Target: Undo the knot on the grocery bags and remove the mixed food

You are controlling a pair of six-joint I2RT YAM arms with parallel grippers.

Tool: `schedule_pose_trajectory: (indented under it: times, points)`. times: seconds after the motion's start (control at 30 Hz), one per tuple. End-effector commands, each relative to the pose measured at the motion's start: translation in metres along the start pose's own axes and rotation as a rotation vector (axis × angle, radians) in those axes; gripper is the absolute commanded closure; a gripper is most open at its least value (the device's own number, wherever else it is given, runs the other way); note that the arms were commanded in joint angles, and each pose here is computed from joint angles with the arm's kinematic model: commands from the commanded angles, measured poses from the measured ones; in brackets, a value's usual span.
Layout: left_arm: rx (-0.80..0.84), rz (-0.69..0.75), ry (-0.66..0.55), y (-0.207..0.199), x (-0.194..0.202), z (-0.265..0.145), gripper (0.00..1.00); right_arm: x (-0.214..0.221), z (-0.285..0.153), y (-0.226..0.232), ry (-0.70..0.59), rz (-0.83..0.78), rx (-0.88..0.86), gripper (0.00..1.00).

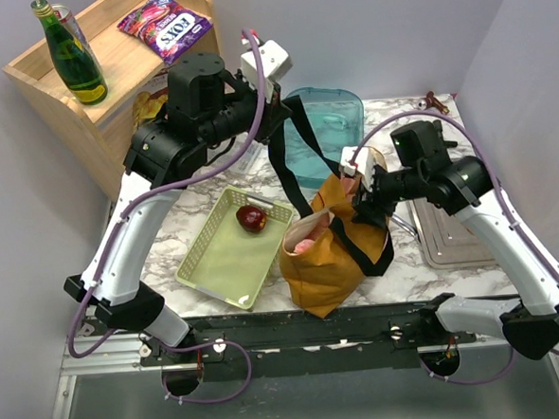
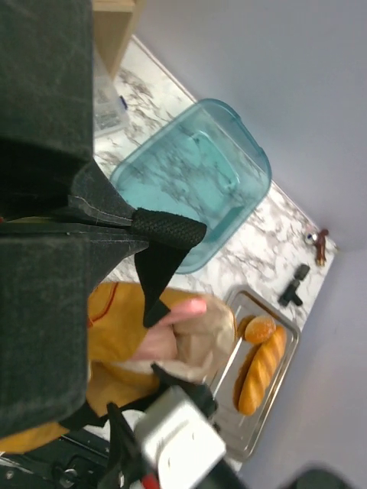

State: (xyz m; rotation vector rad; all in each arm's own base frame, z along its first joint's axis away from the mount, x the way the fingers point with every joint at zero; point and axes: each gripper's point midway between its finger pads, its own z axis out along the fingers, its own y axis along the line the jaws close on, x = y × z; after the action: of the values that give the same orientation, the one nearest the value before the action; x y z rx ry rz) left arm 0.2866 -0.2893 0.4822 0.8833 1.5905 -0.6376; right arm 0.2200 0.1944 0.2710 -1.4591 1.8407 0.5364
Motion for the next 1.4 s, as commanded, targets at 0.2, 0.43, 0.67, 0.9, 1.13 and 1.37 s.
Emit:
schedule_pose_trajectory:
  times: [0.2,0.43,0.67,0.9,1.13,1.37]
  points:
    - [-0.085,-0.101,0.069,0.044,0.031,0.004,1.00,0.021,-0.038,0.009,0.054,-0.086,0.121,0.79]
    - [-0.133,-0.115,0.138,0.067,0.058,0.014,1.00,0.039,-0.045,0.014,0.099,-0.085,0.149,0.99]
    - [-0.016,-0.091,0.119,0.037,0.052,0.012,1.00,-0.008,-0.059,0.015,-0.063,-0.113,0.150,0.50]
    - [0.008,-0.094,0.103,0.030,0.045,0.009,1.00,-0.042,-0.050,-0.008,-0.104,-0.196,0.132,0.00]
    - [0.009,-0.098,0.109,0.028,0.049,0.009,1.00,-0.028,-0.012,-0.024,-0.022,-0.277,0.088,0.00]
    - [0.022,-0.120,0.115,0.027,0.051,0.014,1.00,0.013,0.017,-0.015,0.102,-0.363,0.049,0.22]
